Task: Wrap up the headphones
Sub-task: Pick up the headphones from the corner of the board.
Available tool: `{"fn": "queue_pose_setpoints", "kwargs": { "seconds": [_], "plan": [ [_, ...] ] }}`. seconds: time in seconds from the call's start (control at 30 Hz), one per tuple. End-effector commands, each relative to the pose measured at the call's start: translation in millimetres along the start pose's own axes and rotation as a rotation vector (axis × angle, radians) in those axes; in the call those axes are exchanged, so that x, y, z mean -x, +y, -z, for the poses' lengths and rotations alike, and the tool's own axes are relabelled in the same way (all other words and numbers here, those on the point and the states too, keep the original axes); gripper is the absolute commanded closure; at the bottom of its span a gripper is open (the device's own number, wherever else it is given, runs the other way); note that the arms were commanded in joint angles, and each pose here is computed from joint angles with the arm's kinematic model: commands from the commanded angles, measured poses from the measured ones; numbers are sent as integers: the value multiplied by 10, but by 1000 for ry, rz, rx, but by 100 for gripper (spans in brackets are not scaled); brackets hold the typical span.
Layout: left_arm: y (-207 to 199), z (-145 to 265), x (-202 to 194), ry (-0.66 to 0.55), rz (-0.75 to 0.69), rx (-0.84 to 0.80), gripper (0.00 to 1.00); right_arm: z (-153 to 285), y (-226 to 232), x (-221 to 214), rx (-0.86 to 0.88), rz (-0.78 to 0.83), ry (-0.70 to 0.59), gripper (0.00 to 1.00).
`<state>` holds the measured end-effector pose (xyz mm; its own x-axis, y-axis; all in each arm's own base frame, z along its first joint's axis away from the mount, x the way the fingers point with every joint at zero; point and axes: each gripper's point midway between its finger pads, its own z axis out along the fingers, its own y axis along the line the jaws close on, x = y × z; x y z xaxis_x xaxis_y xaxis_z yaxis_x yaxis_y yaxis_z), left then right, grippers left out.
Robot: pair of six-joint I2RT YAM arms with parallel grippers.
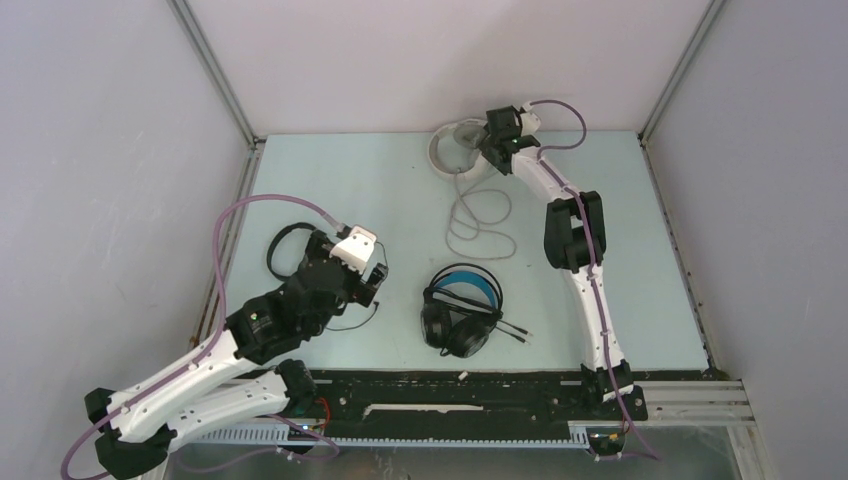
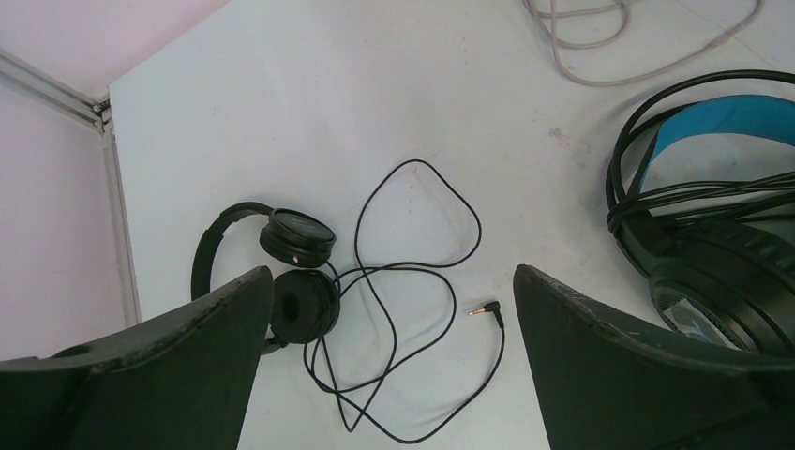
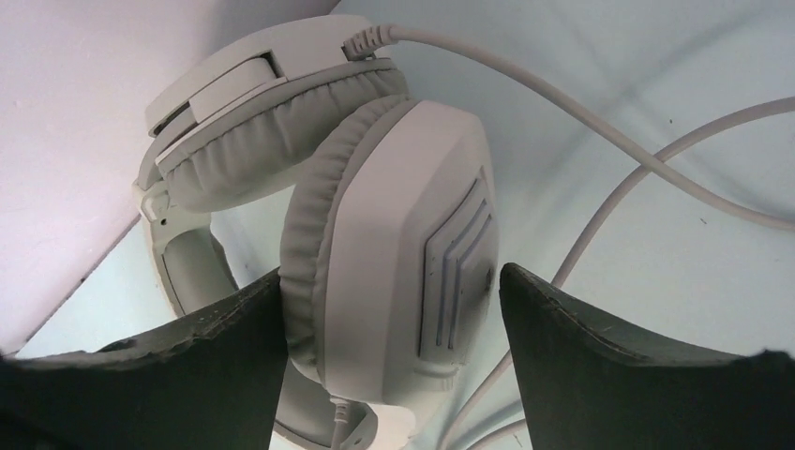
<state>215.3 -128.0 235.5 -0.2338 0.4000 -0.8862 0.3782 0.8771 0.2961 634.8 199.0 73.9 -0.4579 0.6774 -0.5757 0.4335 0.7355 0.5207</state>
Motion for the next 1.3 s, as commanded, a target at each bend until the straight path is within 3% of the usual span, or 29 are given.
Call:
{"fn": "queue_pose_setpoints", "kwargs": {
  "seconds": [0.0, 0.23, 0.37, 0.43, 0.77, 1.0, 1.27],
  "plan": [
    [56, -2, 19, -4, 8, 28, 0, 21, 37, 163, 0, -31, -40, 23],
    [70, 2, 11, -4, 12, 31, 0, 59, 57, 178, 58, -10, -41, 42],
    [129, -5, 0, -1, 29, 64, 0, 280, 199, 395, 183, -69, -65, 65],
    [161, -11, 3, -4, 50, 79, 0, 407, 220, 488, 230, -107, -67, 71],
    [160, -16, 299, -144, 311, 43, 0, 1318, 448, 903, 486, -211, -74, 76],
    [60, -72, 749, -128, 471, -19, 4, 1970, 523, 1021, 650, -256, -80, 77],
    [394, -320, 1460, -196, 748, 93, 16, 2528, 724, 687, 711, -254, -36, 77]
  ]
}}
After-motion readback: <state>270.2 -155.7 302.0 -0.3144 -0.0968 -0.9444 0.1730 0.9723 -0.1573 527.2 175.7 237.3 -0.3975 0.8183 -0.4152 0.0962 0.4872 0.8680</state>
